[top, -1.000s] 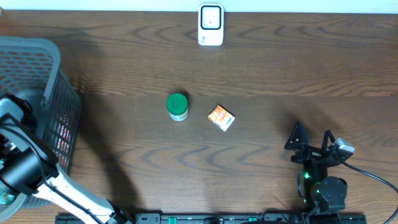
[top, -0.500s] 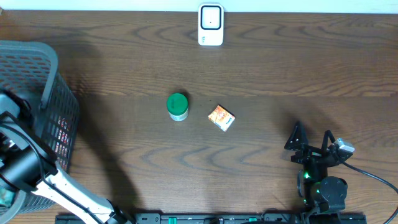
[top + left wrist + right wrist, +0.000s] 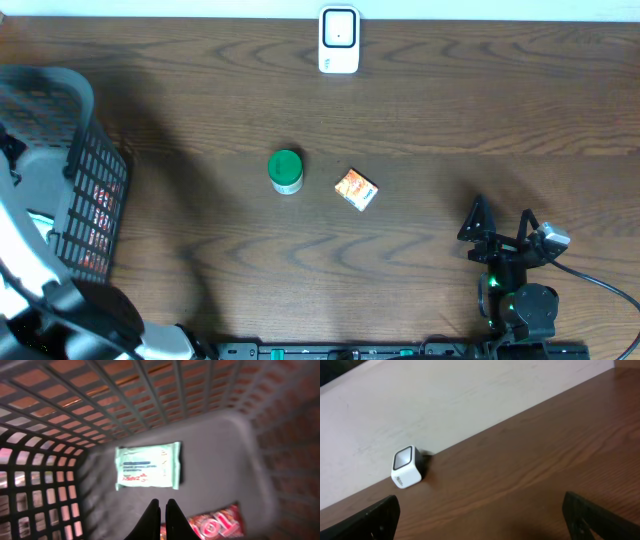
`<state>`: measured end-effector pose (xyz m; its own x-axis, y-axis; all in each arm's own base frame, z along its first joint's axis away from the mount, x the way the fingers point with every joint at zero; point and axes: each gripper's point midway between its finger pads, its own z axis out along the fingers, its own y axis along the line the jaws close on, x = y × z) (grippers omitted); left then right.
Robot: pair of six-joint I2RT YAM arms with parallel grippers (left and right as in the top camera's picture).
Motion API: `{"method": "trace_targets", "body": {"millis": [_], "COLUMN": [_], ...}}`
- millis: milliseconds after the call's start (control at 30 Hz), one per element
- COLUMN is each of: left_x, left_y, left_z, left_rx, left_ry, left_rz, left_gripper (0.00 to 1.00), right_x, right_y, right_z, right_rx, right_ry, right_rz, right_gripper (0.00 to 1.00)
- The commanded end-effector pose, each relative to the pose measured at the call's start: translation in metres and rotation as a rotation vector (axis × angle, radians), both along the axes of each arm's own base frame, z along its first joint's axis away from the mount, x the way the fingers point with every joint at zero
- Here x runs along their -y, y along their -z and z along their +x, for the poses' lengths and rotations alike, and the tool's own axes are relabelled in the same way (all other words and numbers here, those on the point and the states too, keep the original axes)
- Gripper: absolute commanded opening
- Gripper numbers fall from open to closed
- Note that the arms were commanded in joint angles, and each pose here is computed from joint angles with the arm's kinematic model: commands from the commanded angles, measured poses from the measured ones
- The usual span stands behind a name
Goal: Scan the item barcode
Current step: 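Grasp the light-green wipes pack with the left gripper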
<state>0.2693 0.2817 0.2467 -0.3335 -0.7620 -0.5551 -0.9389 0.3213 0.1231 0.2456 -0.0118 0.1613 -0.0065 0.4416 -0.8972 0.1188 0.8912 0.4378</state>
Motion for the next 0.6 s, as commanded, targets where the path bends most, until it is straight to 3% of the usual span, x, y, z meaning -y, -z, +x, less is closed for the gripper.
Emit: {"method": "trace_targets", "body": {"millis": [0,33,67,100,233,467,500,567], "left_x": [0.010,0.010,0.009,0.007,-0.004,-0.008,-0.008,-0.009], "left_y": [-0.007,-0.007,-0.004,0.000,0.025,0.095,0.106,0.125], "left_z": [0.004,0.002,-0.001,-0.007,-0.028,-0.034,-0.033,-0.032], "left_rx": [0.041,0.021,-0.012,-0.048,-0.235,-0.430,-0.454,-0.491], "left_ry": [0.059,0.079,0.083,0.072,0.037,0.036,0.039,0.037], "left_rz": [-0.032,-0.028,-0.022,-0.016,0.010,-0.089,-0.108,-0.138], "left_gripper": [0.13,0.40,0.56,0.63,0.77,0.81,0.87,0.88], "right_x": [0.000,0.000,0.000,0.000,0.000,0.000,0.000,0.000], "right_y": [0.002,0.002,0.002,0.002,0.002,0.002,0.002,0.002], "right_z": [0.000,0.000,0.000,0.000,0.000,0.000,0.000,0.000], "right_rx": [-0.003,-0.003,-0.003,-0.003,-0.003,-0.003,-0.003,-0.003], "right_ry": [0.001,0.001,0.001,0.001,0.001,0.001,0.001,0.001], "right_rz": [0.008,0.008,0.009,0.008,0.008,0.008,0.008,0.008], "right_gripper": [0.99,0.99,0.99,0.99,0.99,0.99,0.99,0.99]}}
